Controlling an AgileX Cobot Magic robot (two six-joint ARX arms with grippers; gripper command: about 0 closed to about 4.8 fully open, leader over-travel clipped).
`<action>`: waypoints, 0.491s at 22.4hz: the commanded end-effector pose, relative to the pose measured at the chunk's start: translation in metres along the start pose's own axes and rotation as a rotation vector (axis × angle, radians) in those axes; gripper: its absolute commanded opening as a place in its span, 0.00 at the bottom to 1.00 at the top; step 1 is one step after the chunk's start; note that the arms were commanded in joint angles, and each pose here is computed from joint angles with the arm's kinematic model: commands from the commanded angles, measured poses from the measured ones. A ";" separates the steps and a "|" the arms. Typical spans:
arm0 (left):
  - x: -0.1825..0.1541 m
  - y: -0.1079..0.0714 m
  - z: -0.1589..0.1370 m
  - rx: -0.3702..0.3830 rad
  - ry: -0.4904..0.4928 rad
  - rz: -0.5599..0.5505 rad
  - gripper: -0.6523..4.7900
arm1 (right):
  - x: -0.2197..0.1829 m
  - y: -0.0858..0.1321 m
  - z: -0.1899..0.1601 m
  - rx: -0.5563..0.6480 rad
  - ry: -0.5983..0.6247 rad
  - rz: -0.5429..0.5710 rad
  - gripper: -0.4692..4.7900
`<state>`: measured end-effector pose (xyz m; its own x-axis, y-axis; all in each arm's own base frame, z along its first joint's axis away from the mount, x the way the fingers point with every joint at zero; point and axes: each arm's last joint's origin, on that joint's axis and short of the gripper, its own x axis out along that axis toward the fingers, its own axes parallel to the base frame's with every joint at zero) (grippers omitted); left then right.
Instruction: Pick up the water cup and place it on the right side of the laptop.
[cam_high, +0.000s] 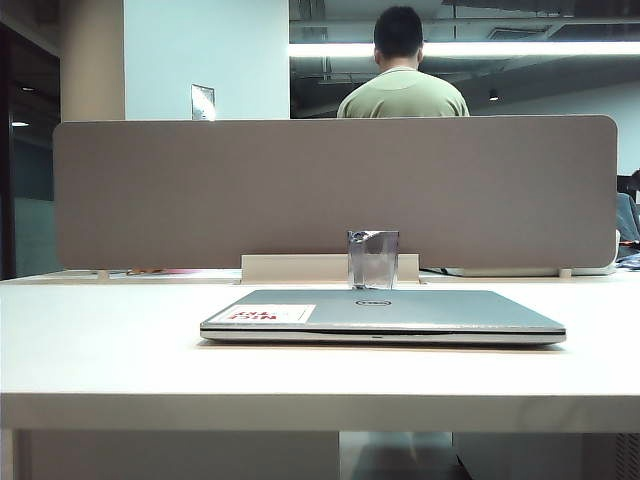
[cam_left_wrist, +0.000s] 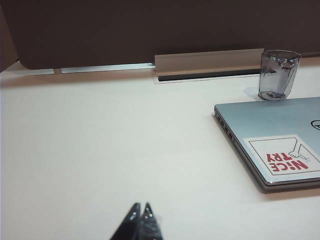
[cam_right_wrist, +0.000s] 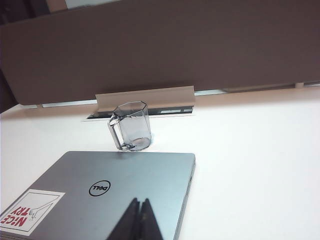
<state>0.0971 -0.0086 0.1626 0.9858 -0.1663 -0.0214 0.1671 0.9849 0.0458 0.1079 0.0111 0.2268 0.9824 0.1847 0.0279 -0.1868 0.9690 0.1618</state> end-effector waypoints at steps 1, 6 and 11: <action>0.000 0.000 0.003 -0.002 -0.017 -0.006 0.11 | 0.011 0.001 0.011 0.006 0.031 -0.003 0.07; 0.000 -0.001 0.003 -0.002 -0.016 -0.028 0.11 | 0.045 0.001 0.027 0.019 0.145 0.002 0.07; 0.000 -0.001 0.002 -0.002 -0.014 -0.027 0.11 | 0.069 0.007 0.033 0.015 0.196 0.038 0.07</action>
<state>0.0970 -0.0091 0.1628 0.9824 -0.1854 -0.0206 0.1862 0.9815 0.0455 0.1699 0.0223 0.2569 0.9552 0.2336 -0.1815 -0.2003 0.9622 0.1843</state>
